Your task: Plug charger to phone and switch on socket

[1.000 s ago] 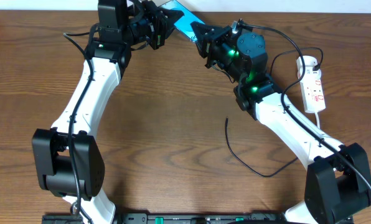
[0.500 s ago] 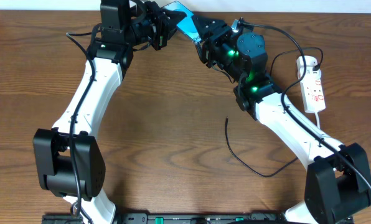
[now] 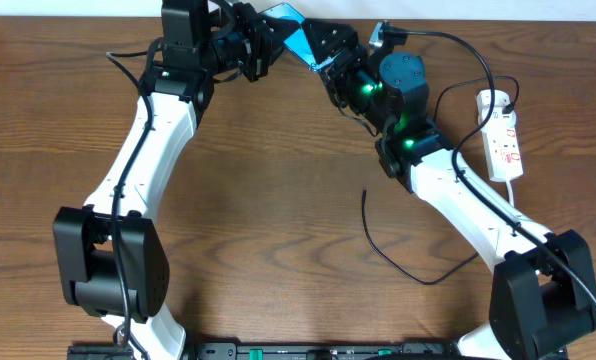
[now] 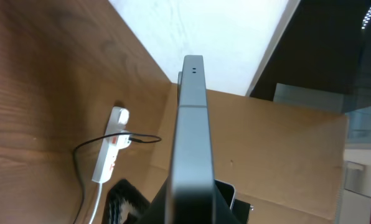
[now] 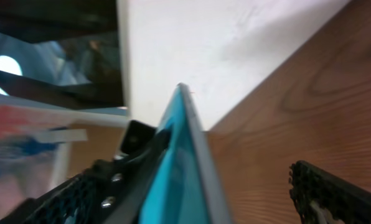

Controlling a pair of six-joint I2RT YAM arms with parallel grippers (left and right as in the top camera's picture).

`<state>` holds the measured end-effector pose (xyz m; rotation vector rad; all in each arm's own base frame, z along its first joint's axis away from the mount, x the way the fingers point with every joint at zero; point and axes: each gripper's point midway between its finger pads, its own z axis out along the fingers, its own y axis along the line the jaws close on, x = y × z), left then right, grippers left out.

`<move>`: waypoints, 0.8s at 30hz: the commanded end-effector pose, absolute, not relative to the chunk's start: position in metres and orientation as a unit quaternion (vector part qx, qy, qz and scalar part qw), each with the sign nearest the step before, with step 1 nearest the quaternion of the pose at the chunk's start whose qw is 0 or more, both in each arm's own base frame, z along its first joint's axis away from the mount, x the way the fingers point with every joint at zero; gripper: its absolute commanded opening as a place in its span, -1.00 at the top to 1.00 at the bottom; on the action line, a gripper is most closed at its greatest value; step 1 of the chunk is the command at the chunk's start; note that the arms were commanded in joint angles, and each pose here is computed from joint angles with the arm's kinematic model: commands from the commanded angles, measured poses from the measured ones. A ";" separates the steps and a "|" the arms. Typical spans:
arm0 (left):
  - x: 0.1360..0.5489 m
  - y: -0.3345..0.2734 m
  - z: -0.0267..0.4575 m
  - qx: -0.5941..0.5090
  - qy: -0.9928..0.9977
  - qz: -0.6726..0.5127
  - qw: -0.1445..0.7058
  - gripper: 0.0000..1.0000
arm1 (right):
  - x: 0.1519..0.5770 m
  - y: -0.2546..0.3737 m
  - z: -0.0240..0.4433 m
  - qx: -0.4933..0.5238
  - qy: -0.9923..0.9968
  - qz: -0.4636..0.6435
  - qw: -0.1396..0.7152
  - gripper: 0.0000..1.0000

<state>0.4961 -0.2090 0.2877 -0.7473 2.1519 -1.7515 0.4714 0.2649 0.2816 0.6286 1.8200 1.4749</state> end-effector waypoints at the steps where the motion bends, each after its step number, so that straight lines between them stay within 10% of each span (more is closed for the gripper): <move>1: 0.491 -0.200 0.299 -0.234 0.746 -0.605 0.150 0.85 | 0.479 0.249 0.283 0.203 0.720 0.537 0.390 -0.98; 24: 0.474 -0.130 0.271 -0.217 0.770 -0.589 0.118 0.85 | 0.467 0.145 0.212 0.062 0.884 0.329 0.327 -0.99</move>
